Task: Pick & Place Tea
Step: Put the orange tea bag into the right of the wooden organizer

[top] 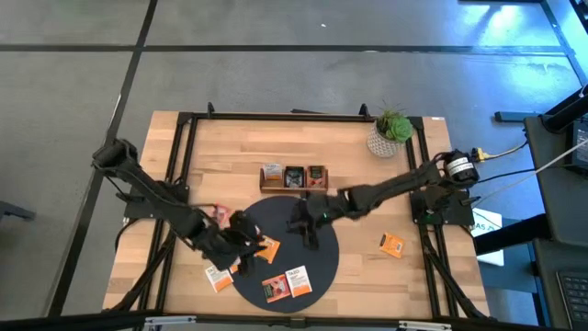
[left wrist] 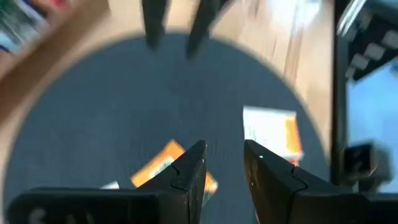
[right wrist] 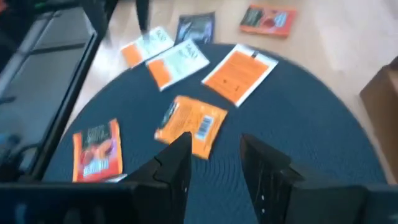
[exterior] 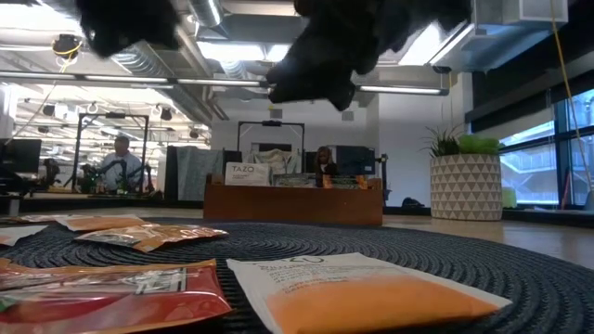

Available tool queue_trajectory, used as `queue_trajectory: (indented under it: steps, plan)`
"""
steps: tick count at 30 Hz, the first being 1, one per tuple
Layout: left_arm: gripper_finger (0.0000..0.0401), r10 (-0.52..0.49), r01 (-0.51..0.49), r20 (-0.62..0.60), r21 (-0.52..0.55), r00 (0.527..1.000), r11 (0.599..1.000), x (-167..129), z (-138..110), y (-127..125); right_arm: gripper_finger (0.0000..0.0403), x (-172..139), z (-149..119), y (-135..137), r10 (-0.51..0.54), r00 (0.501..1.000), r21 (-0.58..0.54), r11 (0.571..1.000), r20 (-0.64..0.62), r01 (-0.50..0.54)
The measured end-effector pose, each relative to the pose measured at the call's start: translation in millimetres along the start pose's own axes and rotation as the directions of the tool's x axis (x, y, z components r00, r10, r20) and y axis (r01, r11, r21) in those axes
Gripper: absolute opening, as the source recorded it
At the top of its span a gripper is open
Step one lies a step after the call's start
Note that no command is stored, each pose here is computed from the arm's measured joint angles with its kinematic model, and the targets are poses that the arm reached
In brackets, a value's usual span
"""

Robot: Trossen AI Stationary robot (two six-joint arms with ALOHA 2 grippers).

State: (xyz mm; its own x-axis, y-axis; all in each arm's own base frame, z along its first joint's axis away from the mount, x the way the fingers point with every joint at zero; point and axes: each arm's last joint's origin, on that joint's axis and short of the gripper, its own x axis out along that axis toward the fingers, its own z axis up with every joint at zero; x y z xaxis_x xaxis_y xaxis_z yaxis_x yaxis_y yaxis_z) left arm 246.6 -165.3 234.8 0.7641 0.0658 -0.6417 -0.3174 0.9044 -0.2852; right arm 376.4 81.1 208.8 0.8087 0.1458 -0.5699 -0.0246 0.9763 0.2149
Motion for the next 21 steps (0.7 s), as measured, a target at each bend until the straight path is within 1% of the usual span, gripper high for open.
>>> queue_trajectory:
  steps: [2, 6, 8, 10, 13, 15, 17, 21]
  plan:
    - [0.0098, 0.008, -0.006, -0.06, 0.033, 0.998, 0.999, 13, -10, -2, 0.0138, 0, 0, 6, -0.029, 0.999, 0.051, 0.998, 0.03, 0.027]
    - [0.0085, 0.025, -0.006, -0.156, 0.125, 0.987, 0.992, 33, -27, -3, 0.0138, 6, -5, 5, -0.039, 0.999, 0.109, 0.993, 0.015, 0.038]
    - [0.0077, 0.016, 0.012, -0.182, 0.154, 0.983, 0.988, 37, -29, -5, 0.0138, 14, -8, 3, -0.039, 0.999, 0.124, 0.992, 0.016, 0.037]
    - [0.0067, -0.005, 0.037, -0.201, 0.157, 0.98, 0.987, 35, -27, -7, 0.0138, 24, -15, 2, -0.03, 1.0, 0.132, 0.991, -0.001, 0.029]
    - [0.0052, -0.05, 0.081, -0.214, 0.139, 0.976, 0.987, 22, -25, -11, 0.0138, 41, -21, 2, 0.024, 0.999, 0.152, 0.988, 0.039, -0.029]
    - [0.0043, -0.069, 0.099, -0.195, 0.149, 0.978, 0.984, 7, -25, -14, 0.0138, 51, -26, 1, 0.035, 0.998, 0.164, 0.985, 0.055, -0.044]
    - [0.0037, -0.049, 0.074, -0.152, 0.163, 0.987, 0.984, -11, -24, -13, 0.0138, 60, -32, -1, 0.039, 0.997, 0.176, 0.983, 0.067, -0.05]
    - [0.0029, 0.016, -0.014, -0.011, 0.118, 1.0, 0.993, -32, -24, -11, 0.0138, 74, -40, -4, 0.03, 0.999, 0.171, 0.985, 0.046, -0.038]
